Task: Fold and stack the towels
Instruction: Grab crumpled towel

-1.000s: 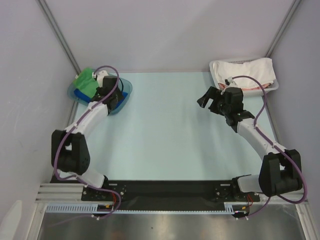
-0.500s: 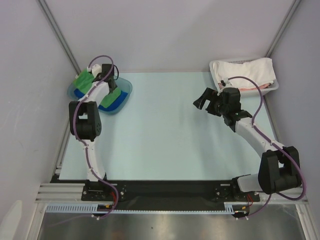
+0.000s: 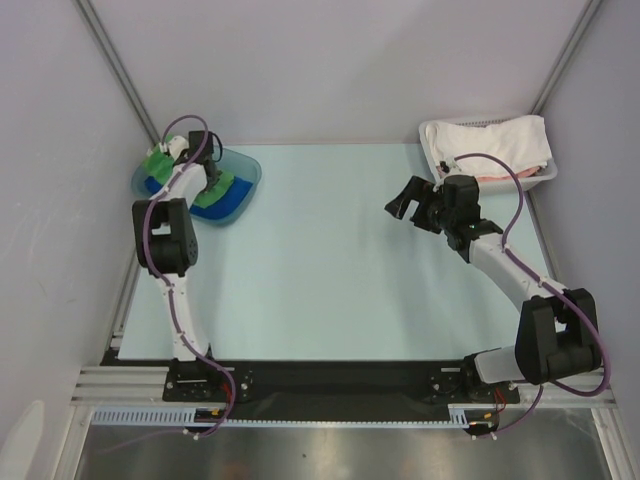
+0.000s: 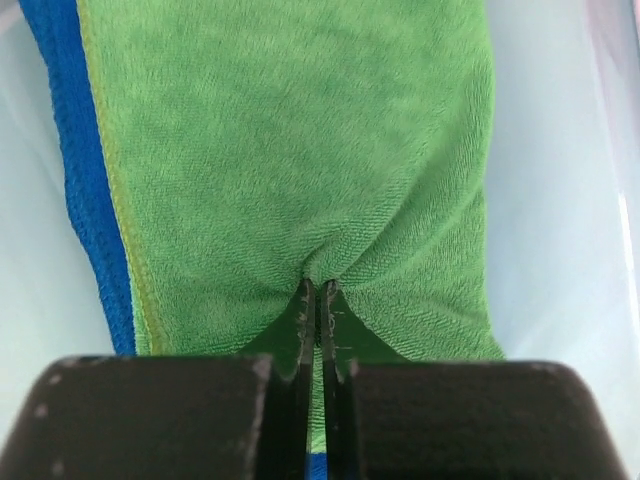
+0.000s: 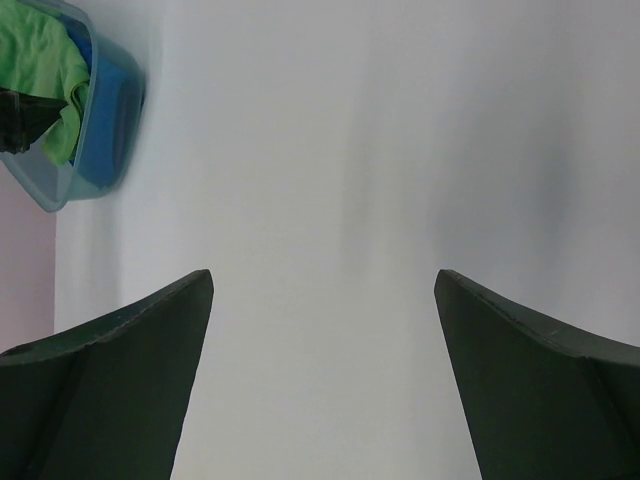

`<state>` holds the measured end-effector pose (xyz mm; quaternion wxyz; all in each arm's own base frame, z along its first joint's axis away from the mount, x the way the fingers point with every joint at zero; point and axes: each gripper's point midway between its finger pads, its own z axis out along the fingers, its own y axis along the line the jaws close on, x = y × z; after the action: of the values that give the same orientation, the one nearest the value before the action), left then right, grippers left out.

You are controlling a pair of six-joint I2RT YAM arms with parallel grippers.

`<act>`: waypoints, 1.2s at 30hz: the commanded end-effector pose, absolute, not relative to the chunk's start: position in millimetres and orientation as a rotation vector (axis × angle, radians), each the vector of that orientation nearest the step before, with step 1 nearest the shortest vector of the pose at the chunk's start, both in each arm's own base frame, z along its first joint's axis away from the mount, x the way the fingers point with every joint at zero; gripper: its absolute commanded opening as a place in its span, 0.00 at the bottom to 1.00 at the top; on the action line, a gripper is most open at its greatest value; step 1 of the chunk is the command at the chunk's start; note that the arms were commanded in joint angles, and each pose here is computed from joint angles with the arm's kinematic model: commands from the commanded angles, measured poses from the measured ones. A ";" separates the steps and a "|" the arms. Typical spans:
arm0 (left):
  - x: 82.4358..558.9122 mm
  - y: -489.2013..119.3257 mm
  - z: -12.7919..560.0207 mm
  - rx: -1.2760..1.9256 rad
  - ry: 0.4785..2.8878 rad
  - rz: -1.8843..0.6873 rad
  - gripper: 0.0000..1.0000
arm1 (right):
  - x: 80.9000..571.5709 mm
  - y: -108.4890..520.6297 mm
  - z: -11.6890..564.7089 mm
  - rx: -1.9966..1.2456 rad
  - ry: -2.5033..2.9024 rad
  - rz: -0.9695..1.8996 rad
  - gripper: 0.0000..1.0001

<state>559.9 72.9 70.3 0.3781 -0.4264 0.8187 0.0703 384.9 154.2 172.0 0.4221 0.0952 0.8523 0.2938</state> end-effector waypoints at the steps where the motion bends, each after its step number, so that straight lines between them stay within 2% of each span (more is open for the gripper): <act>1: 569.7 69.2 112.3 -1.057 1.959 0.029 0.00 | 396.7 161.0 195.2 0.199 2.072 0.760 1.00; 5: 563.8 59.9 145.0 -0.992 1.819 -0.085 0.01 | 397.7 162.6 194.0 0.193 2.076 0.764 1.00; 10: 546.6 44.2 218.2 -0.867 1.590 -0.181 0.00 | 395.8 167.0 193.9 0.169 2.077 0.782 1.00; 26: 474.0 0.0 334.7 -0.685 1.270 -0.228 0.00 | 395.5 188.3 199.4 0.072 2.045 0.825 1.00; 32: 429.9 -42.4 376.7 -0.581 1.200 -0.270 0.00 | 396.7 186.6 204.2 0.067 2.031 0.804 1.00; 36: 397.1 -101.9 396.1 -0.458 1.227 -0.316 0.00 | 395.5 182.1 216.8 0.086 2.000 0.782 1.00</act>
<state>426.6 -82.3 354.2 0.7484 -0.2392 0.6026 -0.1402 384.2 182.1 175.2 0.4220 0.0471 0.8479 0.3175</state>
